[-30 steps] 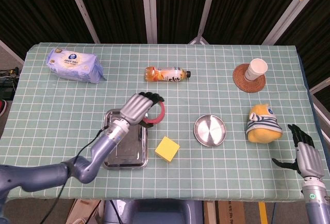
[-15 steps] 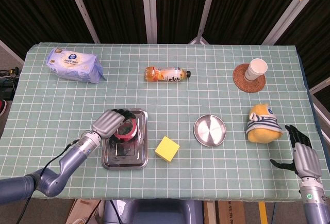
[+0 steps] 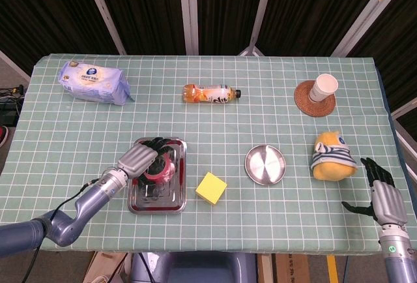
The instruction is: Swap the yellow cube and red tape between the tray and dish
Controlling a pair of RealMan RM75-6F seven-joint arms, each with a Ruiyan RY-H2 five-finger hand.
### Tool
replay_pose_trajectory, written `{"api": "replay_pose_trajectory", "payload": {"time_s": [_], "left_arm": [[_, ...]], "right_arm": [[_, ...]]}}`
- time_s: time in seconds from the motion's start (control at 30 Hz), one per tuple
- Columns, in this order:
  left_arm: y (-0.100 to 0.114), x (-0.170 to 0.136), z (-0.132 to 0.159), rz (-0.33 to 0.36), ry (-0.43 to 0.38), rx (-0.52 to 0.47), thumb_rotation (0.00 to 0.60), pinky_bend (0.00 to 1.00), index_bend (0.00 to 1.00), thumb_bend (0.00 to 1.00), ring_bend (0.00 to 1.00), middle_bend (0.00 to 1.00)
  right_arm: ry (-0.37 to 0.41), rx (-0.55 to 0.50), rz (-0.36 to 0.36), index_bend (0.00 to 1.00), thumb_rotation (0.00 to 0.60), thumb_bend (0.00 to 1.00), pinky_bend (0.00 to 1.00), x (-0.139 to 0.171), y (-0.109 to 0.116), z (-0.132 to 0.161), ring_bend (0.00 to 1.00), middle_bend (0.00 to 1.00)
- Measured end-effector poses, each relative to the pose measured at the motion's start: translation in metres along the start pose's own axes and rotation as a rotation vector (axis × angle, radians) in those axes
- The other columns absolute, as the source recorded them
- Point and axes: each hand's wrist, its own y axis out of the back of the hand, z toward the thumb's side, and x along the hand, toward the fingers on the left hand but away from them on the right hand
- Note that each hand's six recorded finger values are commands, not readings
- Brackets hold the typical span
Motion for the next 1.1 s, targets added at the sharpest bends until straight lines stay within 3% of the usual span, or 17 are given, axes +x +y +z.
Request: {"api": "replay_pose_trajectory", "payload": {"time_s": [0.27,0.43,0.57,0.7,0.8,0.97,1.1], "left_arm": [[0.037,-0.032,0.002,0.050,0.000,0.003,0.600,0.14,0.10,0.00,0.00,0.00],[0.063,-0.066,-0.006,0.211,0.022,0.006,0.600,0.14,0.10,0.00,0.00,0.00],[0.075,-0.109,-0.022,0.385,0.077,0.011,0.600,0.14,0.11,0.00,0.00,0.00],[0.067,-0.171,-0.043,0.536,0.168,0.003,0.600,0.14,0.11,0.00,0.00,0.00],[0.051,-0.208,-0.056,0.595,0.223,-0.018,0.600,0.14,0.11,0.00,0.00,0.00],[0.030,-0.224,-0.061,0.583,0.212,-0.116,0.600,0.14,0.11,0.00,0.00,0.00],[0.022,-0.226,-0.062,0.567,0.217,-0.106,0.600,0.14,0.11,0.00,0.00,0.00]], "right_arm": [[0.032,0.009,0.019,0.00,0.600,0.00,0.00,0.000,-0.003,0.006,0.00,0.00],[0.127,-0.001,0.058,0.00,0.600,0.00,0.00,-0.003,-0.012,0.031,0.00,0.00],[0.268,0.016,0.139,0.00,0.600,0.00,0.00,-0.013,-0.025,0.077,0.00,0.00],[0.407,0.045,0.214,0.00,0.600,0.00,0.00,-0.016,-0.034,0.132,0.00,0.00],[0.509,0.088,0.280,0.00,0.600,0.00,0.00,-0.013,-0.044,0.171,0.00,0.00],[0.681,0.150,0.380,0.00,0.600,0.00,0.00,-0.003,-0.064,0.233,0.00,0.00],[0.754,0.195,0.438,0.00,0.600,0.00,0.00,0.002,-0.085,0.262,0.02,0.00]]}}
